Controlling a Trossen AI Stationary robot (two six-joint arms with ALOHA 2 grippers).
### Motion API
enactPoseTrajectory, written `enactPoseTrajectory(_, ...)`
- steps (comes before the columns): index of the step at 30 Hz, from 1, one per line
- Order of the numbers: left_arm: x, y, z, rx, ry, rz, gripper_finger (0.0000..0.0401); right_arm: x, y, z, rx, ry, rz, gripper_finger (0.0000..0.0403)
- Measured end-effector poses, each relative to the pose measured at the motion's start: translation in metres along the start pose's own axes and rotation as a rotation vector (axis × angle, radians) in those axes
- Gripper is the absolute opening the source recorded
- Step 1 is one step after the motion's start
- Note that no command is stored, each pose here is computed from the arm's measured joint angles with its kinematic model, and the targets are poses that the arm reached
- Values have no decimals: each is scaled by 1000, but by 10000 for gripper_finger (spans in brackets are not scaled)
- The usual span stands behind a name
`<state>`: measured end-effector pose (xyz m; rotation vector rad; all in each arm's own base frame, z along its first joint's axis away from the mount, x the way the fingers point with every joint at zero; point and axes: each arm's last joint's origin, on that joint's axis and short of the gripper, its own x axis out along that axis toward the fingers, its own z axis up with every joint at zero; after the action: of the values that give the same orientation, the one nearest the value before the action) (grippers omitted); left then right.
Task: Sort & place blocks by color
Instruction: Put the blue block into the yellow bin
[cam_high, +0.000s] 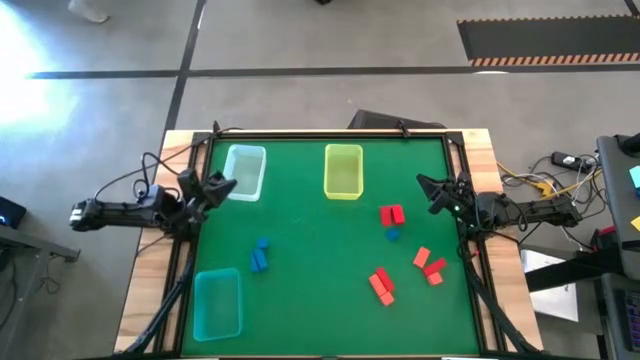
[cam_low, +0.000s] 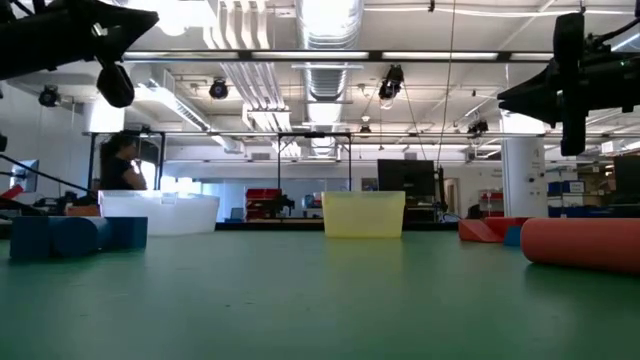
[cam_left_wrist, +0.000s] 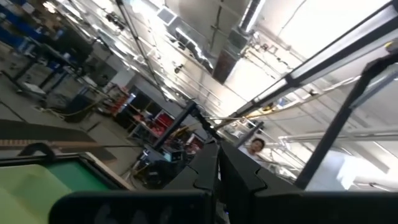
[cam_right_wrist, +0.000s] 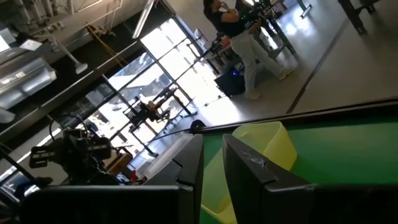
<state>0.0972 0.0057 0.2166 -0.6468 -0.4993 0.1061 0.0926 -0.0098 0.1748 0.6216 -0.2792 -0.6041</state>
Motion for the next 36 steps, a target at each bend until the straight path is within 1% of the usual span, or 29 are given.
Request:
enactPoseTrajectory(4, 10, -7, 3, 1, 29, -38, 0, 0, 2, 2, -14, -11, 29, 50)
enactPoseTrajectory(8, 27, -15, 6, 14, 80, -15, 0, 0, 7, 7, -76, -34, 103, 50)
enactPoseTrajectory(12, 47, -26, 9, 20, 148, -44, 0, -1, 10, 11, -114, -66, 134, 50)
enactPoseTrajectory(14, 58, -31, 8, 23, 194, -61, 0, -1, 9, 10, -122, -61, 131, 50)
enactPoseTrajectory(18, 80, -34, 1, 45, 333, -6, 0, -1, 8, 8, -139, -43, 122, 50)
enactPoseTrajectory(20, 91, -35, -4, 61, 425, 43, 0, 0, 7, 7, -150, -31, 116, 50)
enactPoseTrajectory(22, 98, -32, -13, 87, 562, 131, 0, 0, 7, 6, -158, -24, 112, 50)
enactPoseTrajectory(25, 112, -36, -17, 115, 704, 223, 0, 0, 7, 6, -162, -21, 110, 50)
enactPoseTrajectory(29, 119, -36, -35, 166, 956, 356, 0, 0, 7, 5, -175, -20, 109, 50)
enactPoseTrajectory(34, 118, -48, -54, 256, 1265, 455, 0, 0, 5, 3, -196, -1, 99, 50)
enactPoseTrajectory(36, 115, -52, -64, 323, 1383, 460, 0, 0, 4, 2, -207, 9, 94, 50)
